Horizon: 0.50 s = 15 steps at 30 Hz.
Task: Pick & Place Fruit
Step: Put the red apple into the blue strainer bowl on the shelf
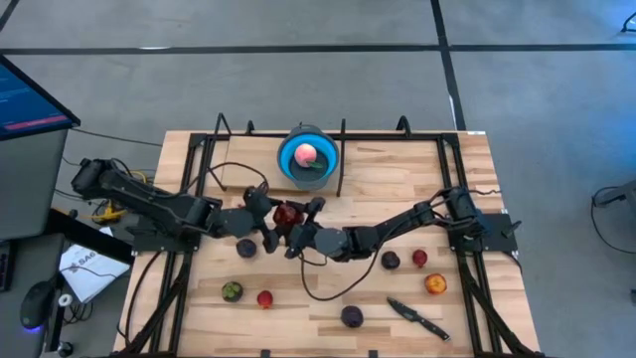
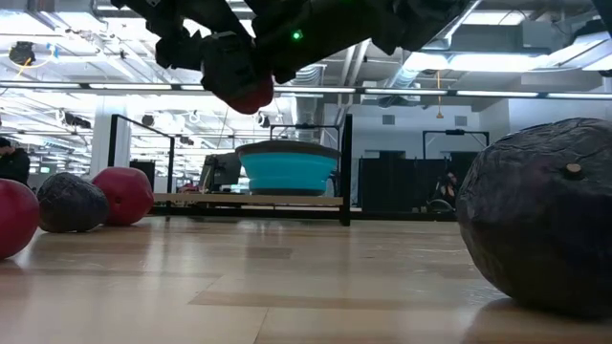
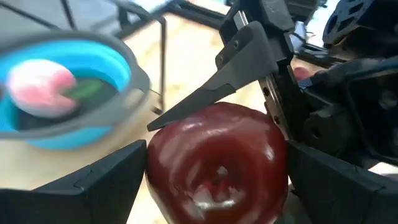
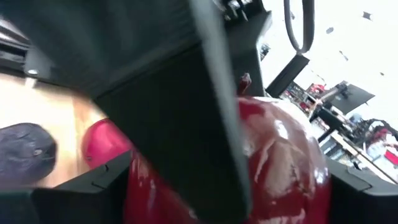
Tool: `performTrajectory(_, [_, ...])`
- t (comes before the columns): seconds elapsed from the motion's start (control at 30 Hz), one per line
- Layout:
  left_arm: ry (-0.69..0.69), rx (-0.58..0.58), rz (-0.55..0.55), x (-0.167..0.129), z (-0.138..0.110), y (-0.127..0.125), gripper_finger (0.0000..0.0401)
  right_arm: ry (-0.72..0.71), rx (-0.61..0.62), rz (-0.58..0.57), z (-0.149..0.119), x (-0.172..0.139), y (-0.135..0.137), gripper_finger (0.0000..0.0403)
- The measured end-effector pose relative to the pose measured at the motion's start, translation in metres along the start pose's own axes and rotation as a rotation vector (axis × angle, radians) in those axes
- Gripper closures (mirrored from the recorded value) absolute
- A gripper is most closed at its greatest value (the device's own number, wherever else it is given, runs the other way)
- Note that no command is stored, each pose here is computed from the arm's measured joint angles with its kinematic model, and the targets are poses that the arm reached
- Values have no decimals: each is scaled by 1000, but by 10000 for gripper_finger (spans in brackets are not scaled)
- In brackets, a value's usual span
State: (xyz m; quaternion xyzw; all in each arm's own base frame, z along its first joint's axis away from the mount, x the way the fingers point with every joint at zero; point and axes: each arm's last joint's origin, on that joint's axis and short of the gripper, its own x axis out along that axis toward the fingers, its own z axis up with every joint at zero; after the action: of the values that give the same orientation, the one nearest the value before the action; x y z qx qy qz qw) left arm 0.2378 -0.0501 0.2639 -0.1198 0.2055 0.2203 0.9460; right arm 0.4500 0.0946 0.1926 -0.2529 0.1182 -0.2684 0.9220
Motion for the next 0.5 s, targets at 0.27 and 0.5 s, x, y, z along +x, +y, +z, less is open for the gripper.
performTrajectory(0.27, [57, -107, -52, 7, -6, 11, 31, -3, -12, 15, 0, -1, 2, 86])
performTrajectory(0.5, [39, -117, -96, 14, -11, 16, 28, 5, -18, 0, -1, -1, 2, 86])
